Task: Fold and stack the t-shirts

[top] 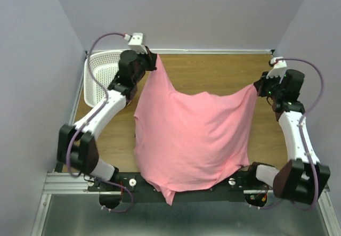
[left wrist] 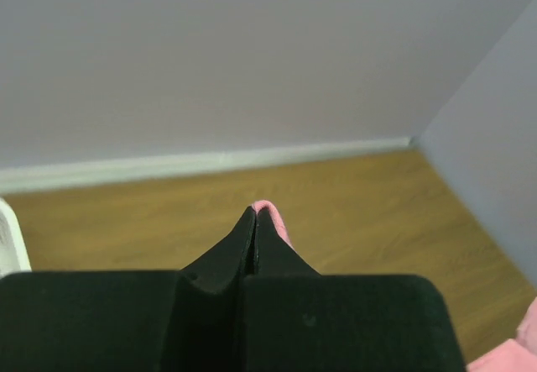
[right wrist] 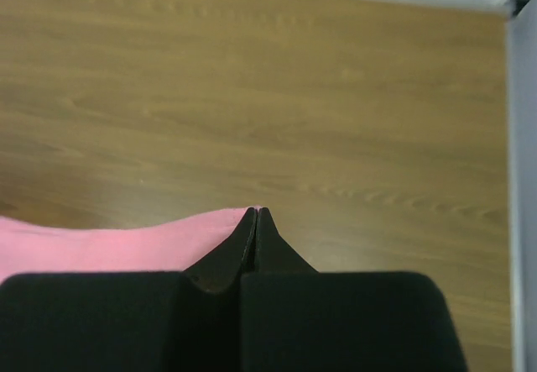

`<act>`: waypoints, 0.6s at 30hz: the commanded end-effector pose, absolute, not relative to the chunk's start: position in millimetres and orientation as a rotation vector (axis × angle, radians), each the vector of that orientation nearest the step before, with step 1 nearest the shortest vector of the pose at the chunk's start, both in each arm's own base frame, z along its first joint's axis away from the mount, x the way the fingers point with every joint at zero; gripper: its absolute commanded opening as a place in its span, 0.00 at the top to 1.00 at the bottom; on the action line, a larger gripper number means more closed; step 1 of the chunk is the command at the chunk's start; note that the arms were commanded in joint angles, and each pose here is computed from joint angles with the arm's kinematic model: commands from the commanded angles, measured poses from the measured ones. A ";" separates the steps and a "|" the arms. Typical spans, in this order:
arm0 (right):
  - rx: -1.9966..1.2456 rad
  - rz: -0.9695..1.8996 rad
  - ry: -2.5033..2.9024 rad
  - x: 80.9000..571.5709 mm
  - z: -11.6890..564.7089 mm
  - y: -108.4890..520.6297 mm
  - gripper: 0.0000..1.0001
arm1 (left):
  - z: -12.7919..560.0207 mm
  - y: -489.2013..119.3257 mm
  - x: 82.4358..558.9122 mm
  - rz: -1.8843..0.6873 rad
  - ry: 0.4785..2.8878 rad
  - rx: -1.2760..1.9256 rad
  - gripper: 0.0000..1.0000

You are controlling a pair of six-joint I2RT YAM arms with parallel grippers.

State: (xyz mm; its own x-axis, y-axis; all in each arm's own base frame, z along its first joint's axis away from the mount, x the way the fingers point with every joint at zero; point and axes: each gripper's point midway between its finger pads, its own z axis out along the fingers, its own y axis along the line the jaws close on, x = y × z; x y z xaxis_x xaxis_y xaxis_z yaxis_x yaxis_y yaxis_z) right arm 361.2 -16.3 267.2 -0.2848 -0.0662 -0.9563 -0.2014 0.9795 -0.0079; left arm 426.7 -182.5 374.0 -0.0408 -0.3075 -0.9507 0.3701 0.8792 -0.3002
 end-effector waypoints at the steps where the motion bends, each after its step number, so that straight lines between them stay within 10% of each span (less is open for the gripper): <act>1: -0.271 0.141 1.787 403.1 240.3 -16.0 1.00 | 284.6 -209.0 474.7 -0.600 1.690 0.048 1.00; 8: -0.228 0.180 1.995 475.1 129.7 -40.2 0.99 | 155.0 -230.2 563.5 -0.538 1.997 -0.012 1.00; 18: -0.135 0.105 2.016 521.7 95.1 -74.4 0.99 | 148.0 -191.6 615.9 -0.413 1.992 -0.152 1.00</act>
